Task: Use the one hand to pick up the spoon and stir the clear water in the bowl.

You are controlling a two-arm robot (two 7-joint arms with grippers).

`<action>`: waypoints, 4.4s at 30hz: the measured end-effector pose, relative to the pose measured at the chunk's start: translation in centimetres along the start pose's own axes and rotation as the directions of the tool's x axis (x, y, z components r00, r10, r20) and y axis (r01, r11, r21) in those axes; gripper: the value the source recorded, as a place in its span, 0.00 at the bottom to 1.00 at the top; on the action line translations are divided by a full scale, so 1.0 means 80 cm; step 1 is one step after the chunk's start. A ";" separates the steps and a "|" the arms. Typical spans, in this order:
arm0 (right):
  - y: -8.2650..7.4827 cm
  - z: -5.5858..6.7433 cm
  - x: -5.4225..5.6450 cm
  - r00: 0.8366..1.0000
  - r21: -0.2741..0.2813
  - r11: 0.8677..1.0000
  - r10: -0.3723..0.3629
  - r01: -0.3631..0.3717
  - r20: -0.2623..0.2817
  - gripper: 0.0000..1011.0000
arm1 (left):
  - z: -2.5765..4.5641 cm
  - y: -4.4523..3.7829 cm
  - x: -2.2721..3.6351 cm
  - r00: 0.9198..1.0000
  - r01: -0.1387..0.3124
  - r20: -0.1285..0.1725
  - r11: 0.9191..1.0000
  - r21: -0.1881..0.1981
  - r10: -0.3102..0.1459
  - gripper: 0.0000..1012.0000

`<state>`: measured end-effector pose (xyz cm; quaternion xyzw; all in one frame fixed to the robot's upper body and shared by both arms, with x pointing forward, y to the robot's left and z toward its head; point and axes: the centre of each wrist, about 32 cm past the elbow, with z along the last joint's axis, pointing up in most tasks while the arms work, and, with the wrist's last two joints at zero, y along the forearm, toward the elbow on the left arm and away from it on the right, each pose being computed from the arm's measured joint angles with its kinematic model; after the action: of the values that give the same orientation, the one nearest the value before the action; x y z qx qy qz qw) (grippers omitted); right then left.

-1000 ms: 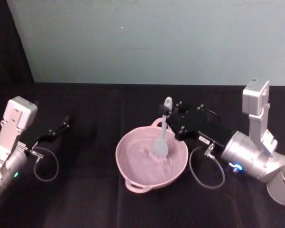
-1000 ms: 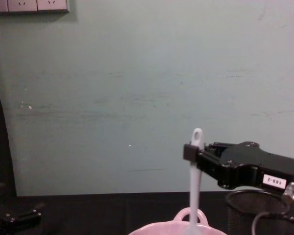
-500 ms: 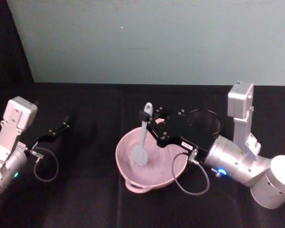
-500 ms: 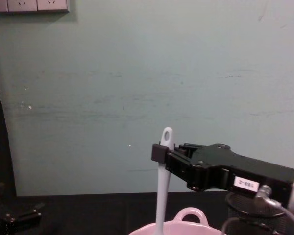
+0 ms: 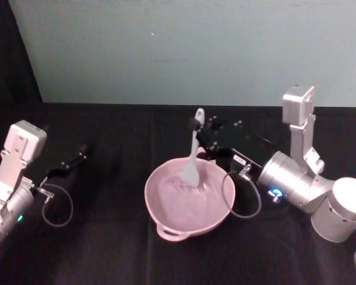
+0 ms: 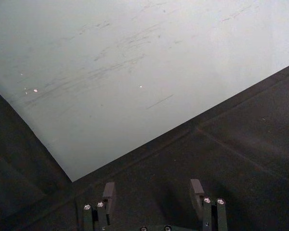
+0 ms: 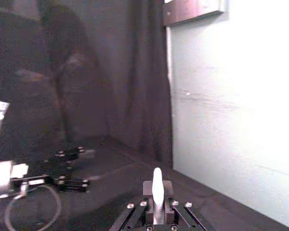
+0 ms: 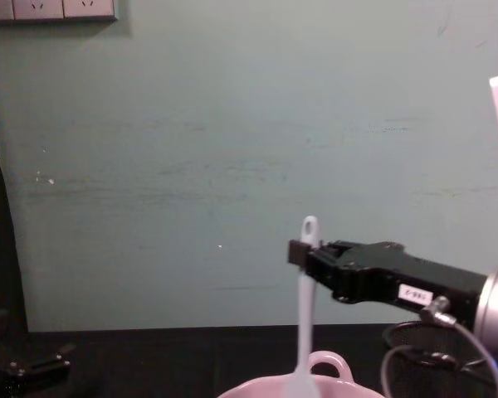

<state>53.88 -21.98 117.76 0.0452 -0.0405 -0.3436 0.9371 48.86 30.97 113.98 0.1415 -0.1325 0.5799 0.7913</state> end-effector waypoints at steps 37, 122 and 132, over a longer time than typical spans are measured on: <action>-0.010 0.009 -0.041 0.991 0.011 0.991 0.136 -0.136 -0.004 0.12 | 0.0000 0.000 0.0000 1.000 0.000 0.000 1.000 0.000 0.000 0.99; -0.036 0.012 -0.010 0.997 -0.005 0.998 -0.063 0.063 0.032 0.12 | 0.0000 0.000 0.0000 1.000 0.000 0.000 1.000 0.000 0.000 0.99; -0.042 0.010 -0.044 1.000 0.005 1.000 0.026 -0.026 -0.005 0.12 | 0.0000 0.000 0.0000 1.000 0.000 0.000 1.000 0.000 0.000 0.99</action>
<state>48.95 -22.31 118.02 0.0481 -0.0396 -0.3310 0.9416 48.86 30.97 113.98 0.1415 -0.1325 0.5799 0.7913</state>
